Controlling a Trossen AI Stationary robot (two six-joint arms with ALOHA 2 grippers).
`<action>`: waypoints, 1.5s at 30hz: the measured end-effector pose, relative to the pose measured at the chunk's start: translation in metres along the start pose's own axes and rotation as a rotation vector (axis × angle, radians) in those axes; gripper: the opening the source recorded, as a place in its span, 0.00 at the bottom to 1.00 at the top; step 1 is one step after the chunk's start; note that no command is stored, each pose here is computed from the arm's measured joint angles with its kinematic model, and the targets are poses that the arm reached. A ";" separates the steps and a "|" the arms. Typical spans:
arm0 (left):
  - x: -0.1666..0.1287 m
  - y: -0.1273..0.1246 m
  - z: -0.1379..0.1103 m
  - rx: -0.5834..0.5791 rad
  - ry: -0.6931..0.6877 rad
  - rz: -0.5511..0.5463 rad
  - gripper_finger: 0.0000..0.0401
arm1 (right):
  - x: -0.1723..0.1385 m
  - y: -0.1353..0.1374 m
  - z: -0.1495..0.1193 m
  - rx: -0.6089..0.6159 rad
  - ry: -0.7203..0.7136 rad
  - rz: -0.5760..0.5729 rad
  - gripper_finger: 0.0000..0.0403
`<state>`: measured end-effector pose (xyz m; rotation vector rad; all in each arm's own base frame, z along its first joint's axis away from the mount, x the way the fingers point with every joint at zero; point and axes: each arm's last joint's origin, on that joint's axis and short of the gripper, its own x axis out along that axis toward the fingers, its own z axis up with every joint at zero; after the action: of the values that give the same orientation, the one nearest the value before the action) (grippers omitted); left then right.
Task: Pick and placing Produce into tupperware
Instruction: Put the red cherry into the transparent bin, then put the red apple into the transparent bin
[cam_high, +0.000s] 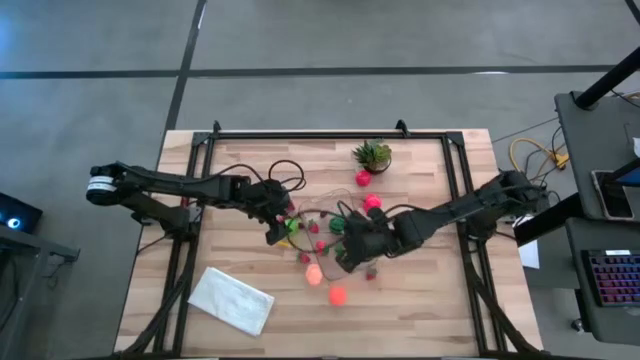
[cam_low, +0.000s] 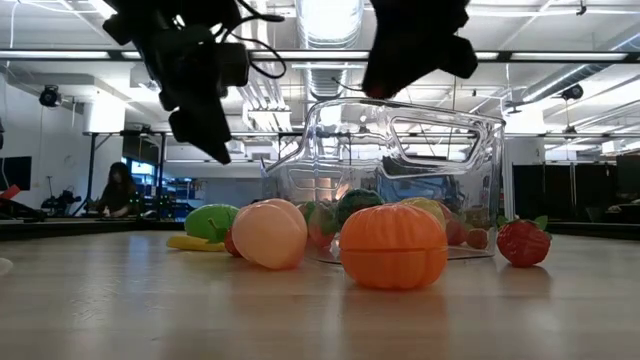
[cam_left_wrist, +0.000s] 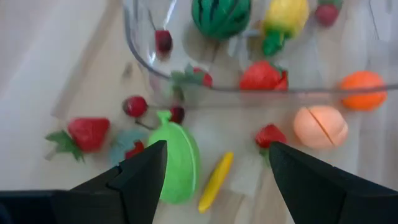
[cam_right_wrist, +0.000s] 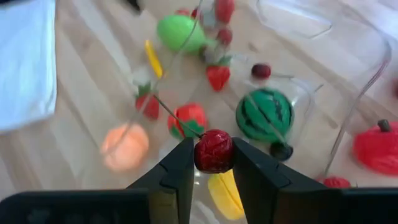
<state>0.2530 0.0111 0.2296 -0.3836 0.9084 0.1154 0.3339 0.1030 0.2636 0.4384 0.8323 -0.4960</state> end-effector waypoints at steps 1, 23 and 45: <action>0.001 0.000 -0.002 0.000 0.011 -0.013 0.67 | 0.000 0.000 0.001 0.019 -0.013 -0.003 0.26; 0.004 0.004 -0.015 0.009 0.029 -0.018 0.67 | -0.017 0.001 0.027 0.448 -0.315 -0.080 0.62; 0.001 0.012 -0.004 -0.021 -0.072 0.022 0.67 | -0.039 -0.105 0.000 0.680 0.126 -0.383 0.56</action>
<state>0.2476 0.0207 0.2231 -0.3866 0.8409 0.1575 0.2512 0.0285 0.2762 0.9486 0.8604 -1.1274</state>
